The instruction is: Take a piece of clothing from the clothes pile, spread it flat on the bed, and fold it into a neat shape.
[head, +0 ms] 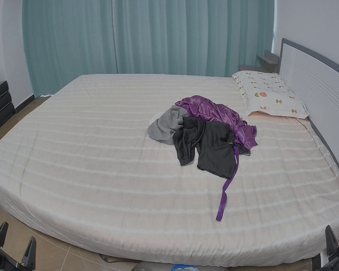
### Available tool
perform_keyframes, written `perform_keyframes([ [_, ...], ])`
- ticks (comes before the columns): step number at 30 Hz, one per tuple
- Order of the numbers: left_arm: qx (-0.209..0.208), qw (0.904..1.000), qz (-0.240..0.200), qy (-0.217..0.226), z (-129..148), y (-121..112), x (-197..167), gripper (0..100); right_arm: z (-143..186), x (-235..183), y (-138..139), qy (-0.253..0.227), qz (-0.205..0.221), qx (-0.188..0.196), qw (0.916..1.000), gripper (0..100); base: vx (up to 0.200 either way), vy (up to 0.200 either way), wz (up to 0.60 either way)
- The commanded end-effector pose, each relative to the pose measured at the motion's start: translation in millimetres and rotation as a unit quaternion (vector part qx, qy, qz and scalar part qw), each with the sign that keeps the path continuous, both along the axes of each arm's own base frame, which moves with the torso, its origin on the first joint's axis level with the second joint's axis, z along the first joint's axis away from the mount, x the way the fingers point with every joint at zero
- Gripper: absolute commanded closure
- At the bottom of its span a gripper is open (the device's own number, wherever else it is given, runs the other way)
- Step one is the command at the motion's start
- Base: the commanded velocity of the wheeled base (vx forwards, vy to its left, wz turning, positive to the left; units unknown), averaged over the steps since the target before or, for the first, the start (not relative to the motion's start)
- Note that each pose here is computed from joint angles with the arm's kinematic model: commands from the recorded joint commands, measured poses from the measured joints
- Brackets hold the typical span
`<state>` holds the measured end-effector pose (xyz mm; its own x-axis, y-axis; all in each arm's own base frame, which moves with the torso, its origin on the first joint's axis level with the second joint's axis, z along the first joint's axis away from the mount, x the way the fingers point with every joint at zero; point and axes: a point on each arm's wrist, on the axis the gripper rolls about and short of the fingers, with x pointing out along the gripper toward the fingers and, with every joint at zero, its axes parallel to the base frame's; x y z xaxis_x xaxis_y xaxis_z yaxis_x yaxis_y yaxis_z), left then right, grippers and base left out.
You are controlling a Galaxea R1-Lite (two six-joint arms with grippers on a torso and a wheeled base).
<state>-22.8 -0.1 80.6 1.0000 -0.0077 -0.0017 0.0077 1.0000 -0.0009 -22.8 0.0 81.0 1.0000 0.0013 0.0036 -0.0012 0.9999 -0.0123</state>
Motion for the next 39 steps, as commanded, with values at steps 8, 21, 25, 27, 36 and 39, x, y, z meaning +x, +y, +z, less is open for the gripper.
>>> perform_keyframes([
  [8, 0.0, 1.0, 0.0, 0.001, -5.2, 0.0, 0.2, 0, 47.1, 9.6, 0.9, 0.021, 0.024, 0.026, 0.9991, 0, 0.0, 0.0, 0.0],
  [21, 0.0, 1.0, 0.0, 0.001, -5.2, 0.0, 0.2, 0, 73.1, 99.5, 13.2, 0.159, 0.115, 0.051, 0.9793, 0, 0.0, 0.0, 0.0],
  [25, 0.0, 1.0, 0.0, 0.001, -5.2, 0.0, 0.2, 0, 75.9, 135.3, 24.8, 0.184, 0.138, 0.065, 0.971, 0, 0.0, 0.0, 0.0],
  [27, 0.0, 1.0, 0.0, 0.001, -5.2, 0.0, 0.2, 0, 75.0, 172.3, 36.5, 0.206, 0.144, 0.076, 0.965, 0, 0.0, 0.0, 0.0],
  [36, 0.0, 1.0, 0.0, 0.001, -5.2, 0.0, 0.2, 0, 49.5, 262.7, 74.2, 0.247, 0.153, 0.122, 0.9491, 0, 0.0, 0.0, 0.0],
  [39, 0.0, 1.0, 0.0, 0.001, -5.2, 0.0, 0.2, 0, 35.2, 289.0, 90.6, 0.264, 0.155, 0.145, 0.941, 0, 0.0, 0.0, 0.0],
])
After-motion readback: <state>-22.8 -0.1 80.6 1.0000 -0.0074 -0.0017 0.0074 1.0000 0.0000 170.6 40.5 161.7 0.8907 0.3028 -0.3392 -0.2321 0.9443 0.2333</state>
